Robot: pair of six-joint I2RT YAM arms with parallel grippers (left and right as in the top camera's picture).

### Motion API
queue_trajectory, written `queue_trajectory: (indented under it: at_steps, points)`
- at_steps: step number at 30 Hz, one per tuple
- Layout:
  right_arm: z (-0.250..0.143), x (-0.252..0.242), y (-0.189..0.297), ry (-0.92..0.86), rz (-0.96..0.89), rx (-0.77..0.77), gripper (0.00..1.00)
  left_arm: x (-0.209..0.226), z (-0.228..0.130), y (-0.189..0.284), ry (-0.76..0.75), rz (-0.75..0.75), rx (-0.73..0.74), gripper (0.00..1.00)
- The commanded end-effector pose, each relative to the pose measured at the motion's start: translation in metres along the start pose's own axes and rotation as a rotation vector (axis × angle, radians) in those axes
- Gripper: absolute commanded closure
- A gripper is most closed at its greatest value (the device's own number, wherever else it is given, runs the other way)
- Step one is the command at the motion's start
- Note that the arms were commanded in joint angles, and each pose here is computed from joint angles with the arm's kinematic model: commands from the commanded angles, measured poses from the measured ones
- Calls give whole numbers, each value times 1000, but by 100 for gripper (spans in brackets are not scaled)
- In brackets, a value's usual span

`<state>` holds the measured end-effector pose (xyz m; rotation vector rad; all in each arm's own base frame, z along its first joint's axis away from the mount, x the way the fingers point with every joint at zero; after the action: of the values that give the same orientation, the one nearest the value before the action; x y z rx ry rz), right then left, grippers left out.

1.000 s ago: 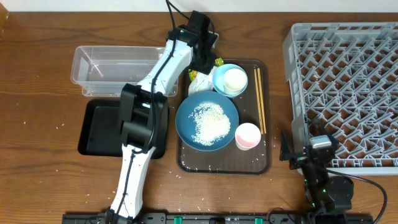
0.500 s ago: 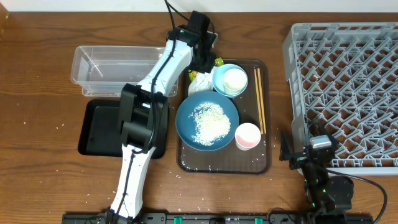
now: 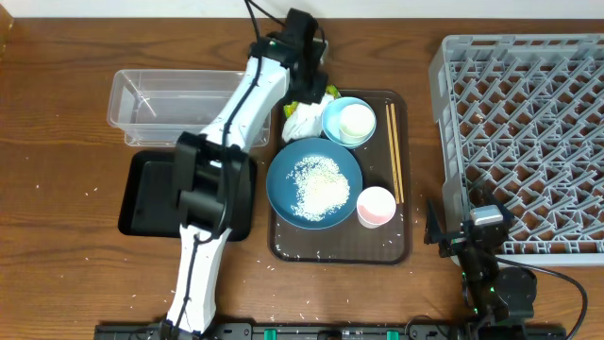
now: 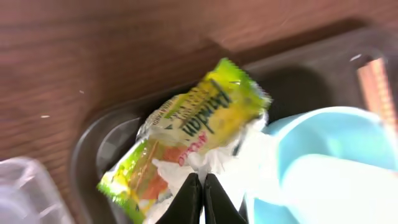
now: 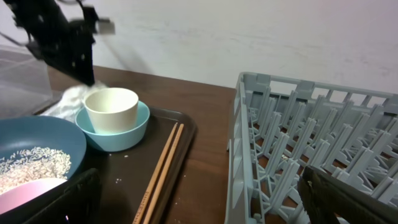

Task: Sort waste into correct bins and load items into the dishwasher rack
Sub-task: 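Grasp the white tissue with the left gripper, then carry the tissue left and drop it into the clear bin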

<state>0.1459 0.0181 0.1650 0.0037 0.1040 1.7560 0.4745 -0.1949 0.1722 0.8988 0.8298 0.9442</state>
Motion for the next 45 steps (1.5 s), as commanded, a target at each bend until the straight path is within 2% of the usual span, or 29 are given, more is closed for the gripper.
queue_trajectory:
  at_steps: [1, 11, 18, 24, 31, 36, 45]
  points:
    - [-1, 1, 0, 9, 5, 4, 1, -9, 10, 44, 24, -10, -86, 94]
    - [-1, 1, 0, 9, 5, 4, 1, -8, 15, 90, 32, -8, -165, 94]
    - [-1, 1, 0, 9, 5, 4, 1, 34, 19, 150, 189, 27, -292, 94]
    - [-1, 1, 0, 9, 5, 4, 1, 90, 11, 189, 411, 76, -363, 94]
    - [-1, 1, 0, 9, 5, 4, 1, 149, -9, 204, 695, 120, -366, 94]
    - [-1, 1, 0, 9, 5, 4, 1, 172, -19, 212, 754, 146, -368, 94]
    - [-1, 1, 0, 9, 5, 4, 1, 195, -44, 215, 1070, 301, -322, 94]
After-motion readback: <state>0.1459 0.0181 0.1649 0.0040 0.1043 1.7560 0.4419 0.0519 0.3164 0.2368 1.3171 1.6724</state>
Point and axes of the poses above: each gripper's point midway between its finger pads, its own y axis back along the fingers, its own x axis along the line the jaws close on, z = x × y, the point moved 10 cm from there along y, back along the fingers, and after that the axes turned 1 degree about -y, right-handed, at the moved point
